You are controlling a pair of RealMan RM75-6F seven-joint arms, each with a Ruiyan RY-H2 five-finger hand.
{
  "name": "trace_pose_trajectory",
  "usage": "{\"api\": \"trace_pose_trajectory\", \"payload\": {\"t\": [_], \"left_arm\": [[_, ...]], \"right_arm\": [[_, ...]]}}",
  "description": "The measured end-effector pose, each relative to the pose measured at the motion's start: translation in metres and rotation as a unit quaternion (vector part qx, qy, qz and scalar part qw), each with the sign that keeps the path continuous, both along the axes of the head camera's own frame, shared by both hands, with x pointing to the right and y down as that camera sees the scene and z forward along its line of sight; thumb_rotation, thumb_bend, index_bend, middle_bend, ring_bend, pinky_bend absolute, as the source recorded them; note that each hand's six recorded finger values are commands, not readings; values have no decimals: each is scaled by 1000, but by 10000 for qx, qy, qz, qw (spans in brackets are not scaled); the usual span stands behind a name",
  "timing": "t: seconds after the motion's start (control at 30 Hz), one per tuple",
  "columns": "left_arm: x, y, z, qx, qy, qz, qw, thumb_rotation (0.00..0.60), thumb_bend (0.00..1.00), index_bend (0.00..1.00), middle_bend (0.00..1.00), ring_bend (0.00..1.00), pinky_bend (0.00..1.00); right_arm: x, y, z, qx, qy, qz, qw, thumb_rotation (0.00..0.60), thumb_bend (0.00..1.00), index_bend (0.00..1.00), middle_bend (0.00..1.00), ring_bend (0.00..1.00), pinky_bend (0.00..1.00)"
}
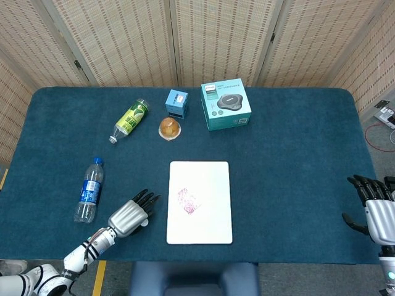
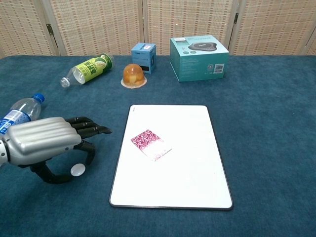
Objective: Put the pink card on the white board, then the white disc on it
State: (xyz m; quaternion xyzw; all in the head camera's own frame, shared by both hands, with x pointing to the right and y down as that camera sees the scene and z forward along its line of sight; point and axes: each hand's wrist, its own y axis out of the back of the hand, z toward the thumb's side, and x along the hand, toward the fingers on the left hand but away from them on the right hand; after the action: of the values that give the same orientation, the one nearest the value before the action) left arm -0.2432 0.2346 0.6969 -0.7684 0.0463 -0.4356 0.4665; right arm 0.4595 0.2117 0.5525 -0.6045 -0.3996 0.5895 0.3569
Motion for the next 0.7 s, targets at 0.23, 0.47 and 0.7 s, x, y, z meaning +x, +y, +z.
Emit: {"api": "trace_pose_trajectory", "payload": {"t": [0.23,0.47,0.7], "left_arm": [[0,-1,2,8,17,-39,10000,600,342,470,0,0,0],[1,-2,4,16,45,-61,10000,600,342,487,0,0,0],[1,-3,5,22,85,-77,9999,600,361,504,0,0,0]], "right_arm": [[0,0,0,-2,2,15,10000,600,252,141,158,120,110],[1,1,0,-2,9,31,10000,600,252,141,158,121,110],[0,2,0,-6,11,37,10000,600,252,141,158,120,110]]}}
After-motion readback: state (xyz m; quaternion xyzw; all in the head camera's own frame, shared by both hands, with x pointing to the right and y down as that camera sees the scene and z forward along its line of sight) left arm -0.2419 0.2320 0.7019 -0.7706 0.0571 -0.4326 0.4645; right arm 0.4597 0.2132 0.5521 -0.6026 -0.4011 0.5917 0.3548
